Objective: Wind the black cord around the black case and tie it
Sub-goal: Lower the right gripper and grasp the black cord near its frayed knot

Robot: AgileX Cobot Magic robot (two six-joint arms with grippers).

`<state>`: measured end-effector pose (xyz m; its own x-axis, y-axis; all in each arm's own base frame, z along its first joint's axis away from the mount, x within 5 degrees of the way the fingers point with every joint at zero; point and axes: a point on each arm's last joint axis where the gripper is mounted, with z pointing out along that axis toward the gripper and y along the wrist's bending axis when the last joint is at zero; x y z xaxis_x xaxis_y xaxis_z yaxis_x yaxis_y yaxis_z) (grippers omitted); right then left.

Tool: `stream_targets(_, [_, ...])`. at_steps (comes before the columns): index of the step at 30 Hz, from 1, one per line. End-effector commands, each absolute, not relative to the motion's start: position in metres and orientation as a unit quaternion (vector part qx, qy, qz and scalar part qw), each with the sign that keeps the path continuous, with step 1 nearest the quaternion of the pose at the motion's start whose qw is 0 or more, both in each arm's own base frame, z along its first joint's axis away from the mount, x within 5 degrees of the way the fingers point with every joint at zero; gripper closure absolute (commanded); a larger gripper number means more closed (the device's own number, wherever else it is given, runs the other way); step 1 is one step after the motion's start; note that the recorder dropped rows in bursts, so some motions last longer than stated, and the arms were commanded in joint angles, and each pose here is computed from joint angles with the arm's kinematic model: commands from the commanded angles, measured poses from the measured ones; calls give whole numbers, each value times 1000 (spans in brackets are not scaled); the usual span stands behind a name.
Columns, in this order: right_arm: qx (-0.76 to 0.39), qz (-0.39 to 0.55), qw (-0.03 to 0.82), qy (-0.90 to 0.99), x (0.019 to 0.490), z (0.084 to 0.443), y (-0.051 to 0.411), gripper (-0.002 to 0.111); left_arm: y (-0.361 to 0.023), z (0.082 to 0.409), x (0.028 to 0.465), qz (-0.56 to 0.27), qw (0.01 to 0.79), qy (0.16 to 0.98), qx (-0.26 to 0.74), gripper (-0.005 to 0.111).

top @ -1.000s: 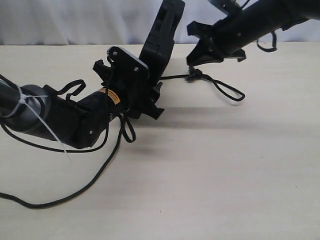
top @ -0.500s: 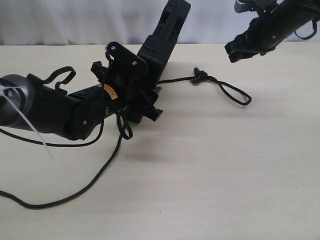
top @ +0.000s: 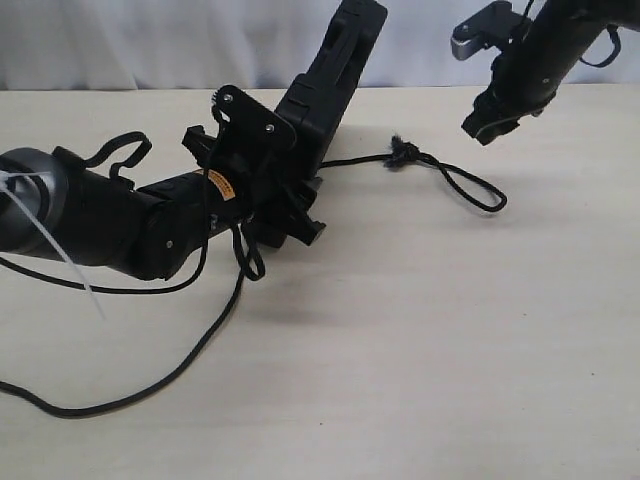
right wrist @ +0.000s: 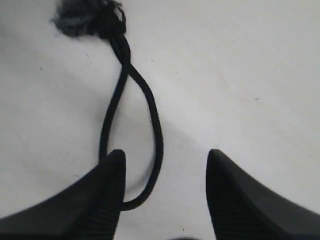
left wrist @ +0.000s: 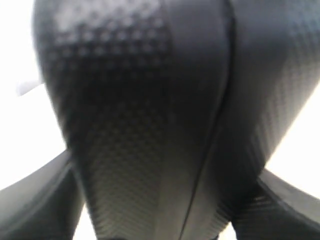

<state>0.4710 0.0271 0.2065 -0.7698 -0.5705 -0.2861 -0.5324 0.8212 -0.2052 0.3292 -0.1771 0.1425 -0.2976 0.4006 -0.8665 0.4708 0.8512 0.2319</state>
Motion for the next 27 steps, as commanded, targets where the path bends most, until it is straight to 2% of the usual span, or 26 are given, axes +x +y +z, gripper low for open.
stream_targets(1, [-273, -55, 150, 949, 489, 200, 29, 61, -177, 134, 324, -45, 487, 830, 267, 107])
stream_targets(6, [-318, 34, 162, 934, 507, 190, 50, 61, -177, 137, 323, -47, 485, 832, 265, 107])
stream_targets(13, [-347, 29, 173, 921, 520, 159, 58, 61, -175, 152, 319, -54, 480, 836, 262, 107])
stream_targets(18, [-328, 25, 187, 926, 528, 138, 62, 61, -175, 152, 319, -54, 480, 835, 262, 107])
stream_targets(23, [-321, 30, 167, 932, 527, 120, 63, 68, -175, 153, 319, -54, 481, 835, 262, 107])
stream_targets(26, [-298, 36, 157, 941, 526, 117, 63, 97, -175, 153, 320, -54, 483, 834, 261, 107])
stream_targets(27, [-275, 34, 154, 948, 526, 118, 61, 103, -175, 153, 320, -54, 484, 834, 260, 107])
